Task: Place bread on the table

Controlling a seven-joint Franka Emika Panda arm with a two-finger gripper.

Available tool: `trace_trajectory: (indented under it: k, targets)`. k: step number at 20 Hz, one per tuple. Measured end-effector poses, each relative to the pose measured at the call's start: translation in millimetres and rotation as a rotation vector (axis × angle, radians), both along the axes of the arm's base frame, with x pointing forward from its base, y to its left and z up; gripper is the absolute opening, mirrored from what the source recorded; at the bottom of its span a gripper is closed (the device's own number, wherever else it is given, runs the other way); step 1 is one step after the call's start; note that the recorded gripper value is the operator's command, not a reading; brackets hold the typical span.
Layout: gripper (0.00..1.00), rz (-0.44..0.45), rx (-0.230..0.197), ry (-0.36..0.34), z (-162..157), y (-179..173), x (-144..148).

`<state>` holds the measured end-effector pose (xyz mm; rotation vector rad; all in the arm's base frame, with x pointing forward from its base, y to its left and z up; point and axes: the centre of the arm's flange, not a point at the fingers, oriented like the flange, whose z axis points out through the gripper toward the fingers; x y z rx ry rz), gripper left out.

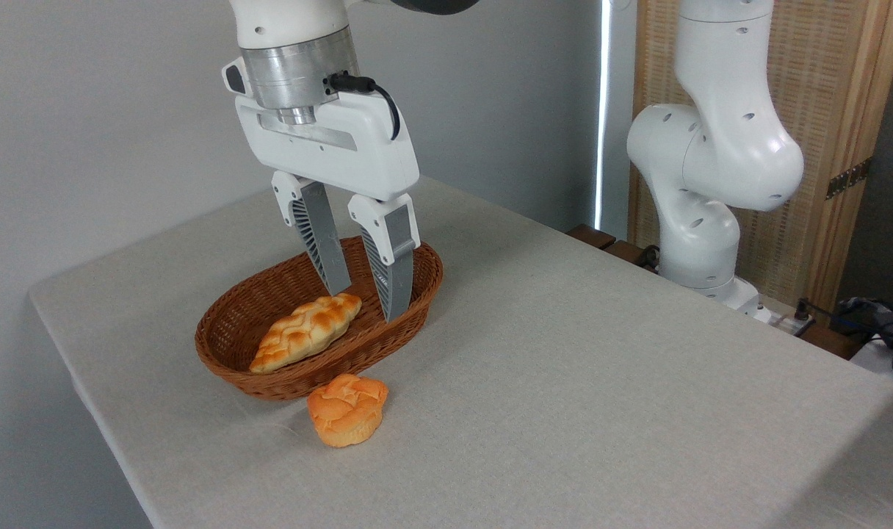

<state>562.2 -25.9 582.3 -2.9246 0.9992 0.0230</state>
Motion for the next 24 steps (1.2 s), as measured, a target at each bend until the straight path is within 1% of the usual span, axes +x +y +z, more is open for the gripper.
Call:
trace_trajectory:
  k: [3, 6, 9, 11, 14, 17, 20, 24]
  targets:
    - [1.00, 0.014, -0.001, -0.001, 1, 2, 0]
    - [1.00, 0.026, -0.025, -0.004, 3, 5, -2]
    - [1.00, 0.041, -0.039, -0.011, 8, 11, -3]
    - [1.00, 0.055, -0.062, -0.018, 12, 17, -5]
    - [1.00, 0.046, -0.082, -0.027, 17, 27, -7]
    - [1.00, 0.039, -0.086, -0.031, 19, 31, -9]
    - [1.00, 0.011, -0.086, -0.030, 19, 31, -8]
    - [1.00, 0.006, -0.085, -0.029, 18, 31, -8]
